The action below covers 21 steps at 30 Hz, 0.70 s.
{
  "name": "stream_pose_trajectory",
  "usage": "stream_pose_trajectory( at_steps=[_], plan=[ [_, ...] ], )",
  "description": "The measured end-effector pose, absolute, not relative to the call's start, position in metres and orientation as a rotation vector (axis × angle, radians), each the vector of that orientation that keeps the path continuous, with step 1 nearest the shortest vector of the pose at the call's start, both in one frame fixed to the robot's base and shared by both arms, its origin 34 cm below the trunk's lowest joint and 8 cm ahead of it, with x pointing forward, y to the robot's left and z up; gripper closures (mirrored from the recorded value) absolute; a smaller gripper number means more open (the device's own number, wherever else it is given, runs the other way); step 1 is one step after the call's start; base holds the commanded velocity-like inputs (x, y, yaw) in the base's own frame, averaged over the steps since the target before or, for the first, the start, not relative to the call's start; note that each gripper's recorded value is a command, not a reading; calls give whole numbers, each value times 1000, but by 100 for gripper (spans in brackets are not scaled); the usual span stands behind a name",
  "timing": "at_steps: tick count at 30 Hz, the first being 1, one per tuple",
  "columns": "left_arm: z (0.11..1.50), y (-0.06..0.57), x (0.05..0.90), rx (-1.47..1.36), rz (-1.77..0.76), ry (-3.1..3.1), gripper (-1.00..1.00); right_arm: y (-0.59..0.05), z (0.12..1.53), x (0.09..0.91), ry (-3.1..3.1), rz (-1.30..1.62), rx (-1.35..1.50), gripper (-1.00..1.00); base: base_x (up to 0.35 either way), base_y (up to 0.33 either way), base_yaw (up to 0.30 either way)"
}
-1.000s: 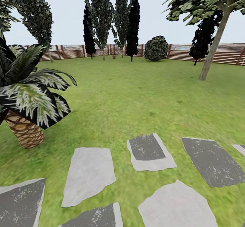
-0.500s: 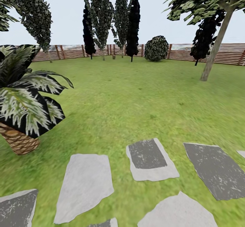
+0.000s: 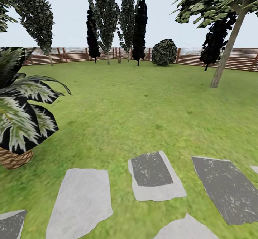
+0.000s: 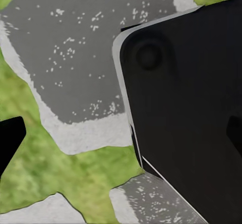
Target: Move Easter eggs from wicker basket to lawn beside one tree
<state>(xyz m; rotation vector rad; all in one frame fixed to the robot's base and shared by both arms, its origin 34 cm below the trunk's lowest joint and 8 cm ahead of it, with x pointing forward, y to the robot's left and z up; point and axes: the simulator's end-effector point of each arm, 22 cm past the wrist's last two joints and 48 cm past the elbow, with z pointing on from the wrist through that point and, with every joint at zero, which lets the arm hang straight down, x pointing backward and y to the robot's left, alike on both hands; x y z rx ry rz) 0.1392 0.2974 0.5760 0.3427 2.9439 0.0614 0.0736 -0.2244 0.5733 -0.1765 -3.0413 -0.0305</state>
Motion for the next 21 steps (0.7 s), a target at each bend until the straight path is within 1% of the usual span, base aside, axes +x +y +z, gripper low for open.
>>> stream_pose_trajectory(
  at_steps=[21],
  plan=[
    [576,299,139,342,66,2944,-100,-224,573,74,-3041,-30,-177,-100,304,-82,0]
  ],
)
